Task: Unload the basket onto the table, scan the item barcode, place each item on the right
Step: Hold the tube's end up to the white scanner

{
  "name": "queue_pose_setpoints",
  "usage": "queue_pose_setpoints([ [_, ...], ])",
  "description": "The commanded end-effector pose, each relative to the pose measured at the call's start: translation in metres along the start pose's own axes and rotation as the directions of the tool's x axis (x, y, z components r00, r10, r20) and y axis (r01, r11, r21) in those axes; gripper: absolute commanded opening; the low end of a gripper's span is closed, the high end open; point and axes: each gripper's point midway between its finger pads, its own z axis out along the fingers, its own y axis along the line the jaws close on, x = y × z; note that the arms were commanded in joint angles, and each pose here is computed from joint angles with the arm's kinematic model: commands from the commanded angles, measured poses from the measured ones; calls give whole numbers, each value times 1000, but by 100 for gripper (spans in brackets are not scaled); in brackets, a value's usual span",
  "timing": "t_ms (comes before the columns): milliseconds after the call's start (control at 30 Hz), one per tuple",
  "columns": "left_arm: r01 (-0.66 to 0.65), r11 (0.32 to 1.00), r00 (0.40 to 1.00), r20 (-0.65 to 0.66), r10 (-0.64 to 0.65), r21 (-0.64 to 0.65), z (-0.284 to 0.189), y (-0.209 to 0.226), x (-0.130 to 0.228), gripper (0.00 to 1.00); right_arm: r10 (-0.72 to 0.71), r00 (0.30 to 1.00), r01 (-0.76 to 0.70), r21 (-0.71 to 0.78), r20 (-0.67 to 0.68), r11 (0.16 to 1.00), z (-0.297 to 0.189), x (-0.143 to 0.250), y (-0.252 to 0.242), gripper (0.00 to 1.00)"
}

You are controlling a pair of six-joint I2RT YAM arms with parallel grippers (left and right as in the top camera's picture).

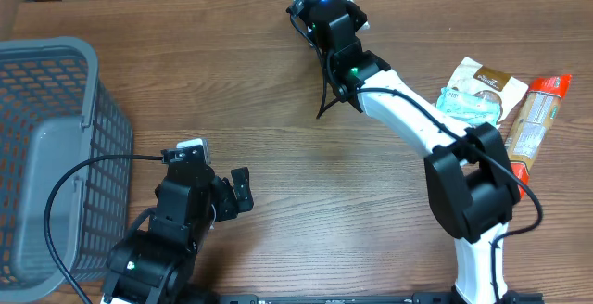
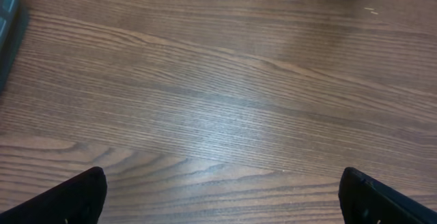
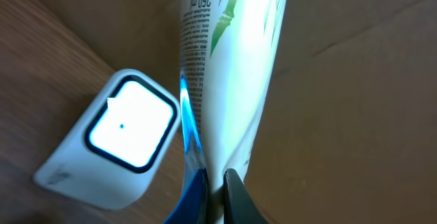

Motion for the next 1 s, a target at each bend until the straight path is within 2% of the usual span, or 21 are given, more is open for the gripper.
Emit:
queue_pose_setpoints([
  [0,17,1000,1000,9,-17,-11,0,2,-2,100,-101,995,102,71,-20,992,14,7,-14,4],
  [100,17,1000,1000,9,-17,-11,0,2,-2,100,-92,994,98,129,-52,987,26,20,-17,4],
  [200,17,1000,1000,9,-17,-11,0,2,-2,100,-107,992,114,116,-67,987,30,28,-10,4],
  [967,17,1000,1000,9,-17,-11,0,2,-2,100,-144,987,150,95,-67,984,31,28,-4,4],
])
